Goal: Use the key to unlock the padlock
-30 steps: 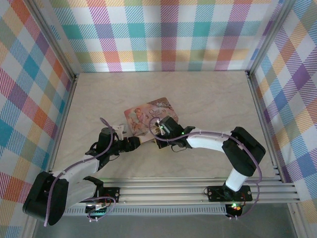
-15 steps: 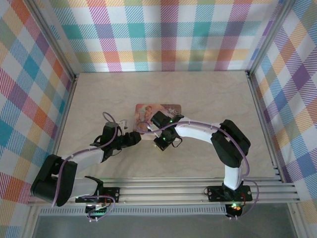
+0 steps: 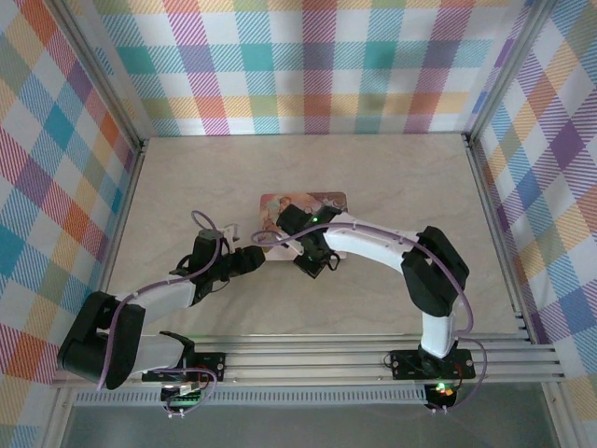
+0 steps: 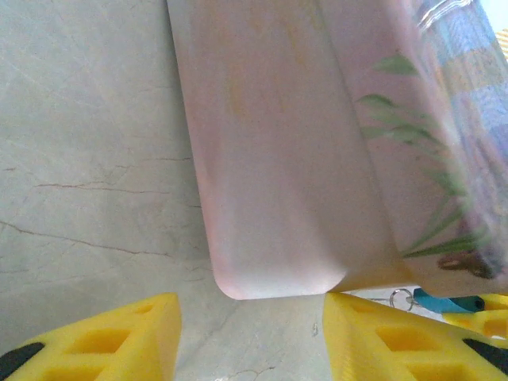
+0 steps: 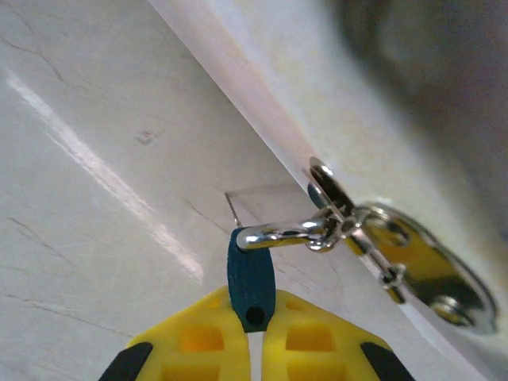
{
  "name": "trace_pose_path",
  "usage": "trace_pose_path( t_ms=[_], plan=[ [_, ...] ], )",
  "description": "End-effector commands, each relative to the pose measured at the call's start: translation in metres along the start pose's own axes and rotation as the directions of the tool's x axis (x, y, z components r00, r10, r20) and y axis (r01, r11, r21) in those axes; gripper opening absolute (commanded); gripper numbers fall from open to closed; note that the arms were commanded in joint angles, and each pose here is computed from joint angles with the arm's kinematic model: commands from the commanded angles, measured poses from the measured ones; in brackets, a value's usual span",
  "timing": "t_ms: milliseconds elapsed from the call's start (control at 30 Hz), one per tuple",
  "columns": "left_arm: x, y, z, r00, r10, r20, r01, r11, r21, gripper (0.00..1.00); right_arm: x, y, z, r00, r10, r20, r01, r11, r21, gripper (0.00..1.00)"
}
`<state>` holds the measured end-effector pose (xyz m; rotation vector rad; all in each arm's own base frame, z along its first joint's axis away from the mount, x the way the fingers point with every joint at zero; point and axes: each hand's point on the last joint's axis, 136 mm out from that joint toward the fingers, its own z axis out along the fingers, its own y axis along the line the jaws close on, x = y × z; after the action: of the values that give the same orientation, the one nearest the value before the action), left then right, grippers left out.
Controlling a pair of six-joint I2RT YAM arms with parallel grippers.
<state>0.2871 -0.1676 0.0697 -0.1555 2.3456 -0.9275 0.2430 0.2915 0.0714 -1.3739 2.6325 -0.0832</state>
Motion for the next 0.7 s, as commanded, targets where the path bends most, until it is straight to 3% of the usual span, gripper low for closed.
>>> trace_pose_path(
  t_ms=[0,267,467,667],
  plan=[
    [-0.009,-0.002,-0.002,0.999,0.001,0.044,-0.001,1.000,0.008,0.50,0.007,-0.009,0.002,0.991,-0.105,-0.081,0.113,0.987,0.110,0.00],
    [-0.009,0.001,0.002,0.999,-0.011,0.051,0.011,1.000,0.003,0.50,-0.005,-0.010,0.002,0.954,-0.253,-0.159,0.288,0.919,0.268,0.00],
    [-0.008,0.003,0.009,0.999,-0.012,0.038,0.012,1.000,0.004,0.50,-0.011,-0.020,-0.003,0.914,-0.339,-0.224,0.404,0.814,0.417,0.00],
    [-0.011,-0.001,0.010,0.999,-0.016,0.036,0.015,1.000,0.018,0.50,-0.026,-0.021,-0.009,0.901,-0.373,-0.222,0.434,0.746,0.506,0.00]
  ],
)
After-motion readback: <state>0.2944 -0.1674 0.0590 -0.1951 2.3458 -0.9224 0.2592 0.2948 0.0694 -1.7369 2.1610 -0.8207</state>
